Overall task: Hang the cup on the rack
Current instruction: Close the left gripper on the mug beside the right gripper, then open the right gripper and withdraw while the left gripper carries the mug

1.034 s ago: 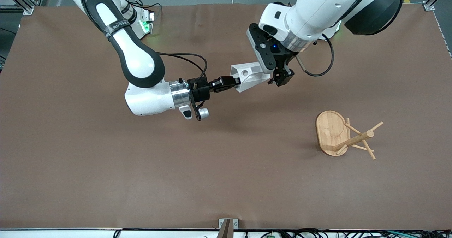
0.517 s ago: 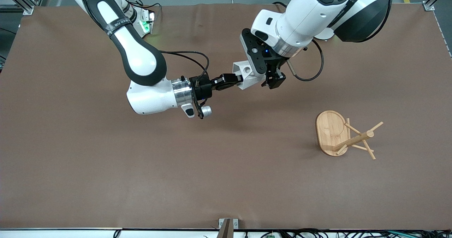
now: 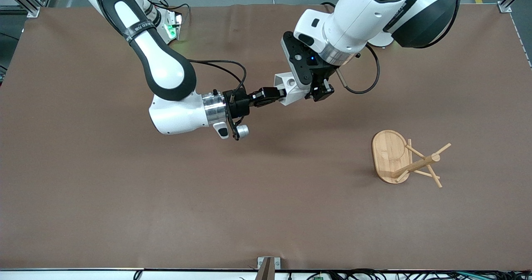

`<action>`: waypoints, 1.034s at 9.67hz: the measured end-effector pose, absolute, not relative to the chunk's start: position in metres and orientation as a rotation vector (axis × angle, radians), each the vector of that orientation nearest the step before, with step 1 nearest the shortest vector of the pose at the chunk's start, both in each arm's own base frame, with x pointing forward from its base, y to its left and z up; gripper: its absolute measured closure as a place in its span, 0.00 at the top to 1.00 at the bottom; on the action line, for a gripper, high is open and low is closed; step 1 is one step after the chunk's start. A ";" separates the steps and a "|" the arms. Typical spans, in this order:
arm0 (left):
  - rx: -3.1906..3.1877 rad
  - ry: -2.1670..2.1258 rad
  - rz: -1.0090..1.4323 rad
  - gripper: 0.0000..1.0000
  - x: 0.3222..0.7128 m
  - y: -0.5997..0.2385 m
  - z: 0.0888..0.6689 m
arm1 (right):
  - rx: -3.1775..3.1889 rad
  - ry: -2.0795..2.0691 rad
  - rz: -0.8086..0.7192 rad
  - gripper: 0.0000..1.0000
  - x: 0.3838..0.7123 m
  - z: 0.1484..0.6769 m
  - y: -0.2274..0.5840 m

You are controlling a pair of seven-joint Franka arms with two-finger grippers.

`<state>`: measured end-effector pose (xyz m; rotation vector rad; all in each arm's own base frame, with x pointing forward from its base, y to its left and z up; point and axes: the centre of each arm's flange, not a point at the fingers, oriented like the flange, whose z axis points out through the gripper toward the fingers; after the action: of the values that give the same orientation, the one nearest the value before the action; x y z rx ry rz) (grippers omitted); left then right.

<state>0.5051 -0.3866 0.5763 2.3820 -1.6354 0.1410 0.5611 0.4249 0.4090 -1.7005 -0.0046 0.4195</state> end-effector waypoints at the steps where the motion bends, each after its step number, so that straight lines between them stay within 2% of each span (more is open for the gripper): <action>1: 2.427 -1.570 0.136 0.77 0.507 -0.385 0.576 | -1.688 -0.006 0.425 0.17 0.560 0.413 0.427; 3: 2.534 -1.446 0.132 0.77 0.514 -0.376 0.577 | -1.683 -0.004 0.391 0.49 0.565 0.433 0.423; 6: 2.814 -1.037 0.140 0.77 0.526 -0.361 0.578 | -1.851 -0.066 0.242 0.93 0.592 0.463 0.363; 7: 2.862 -0.916 0.125 0.77 0.538 -0.345 0.572 | -1.945 -0.092 0.178 1.00 0.601 0.475 0.330; 10: 2.947 -0.634 0.052 0.77 0.568 -0.312 0.543 | -2.213 -0.125 0.067 1.00 0.607 0.500 0.216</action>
<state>0.5682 -0.3116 0.5427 2.9474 -0.6342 0.0523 0.6069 0.2157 0.4997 -2.2131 -0.1249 0.0669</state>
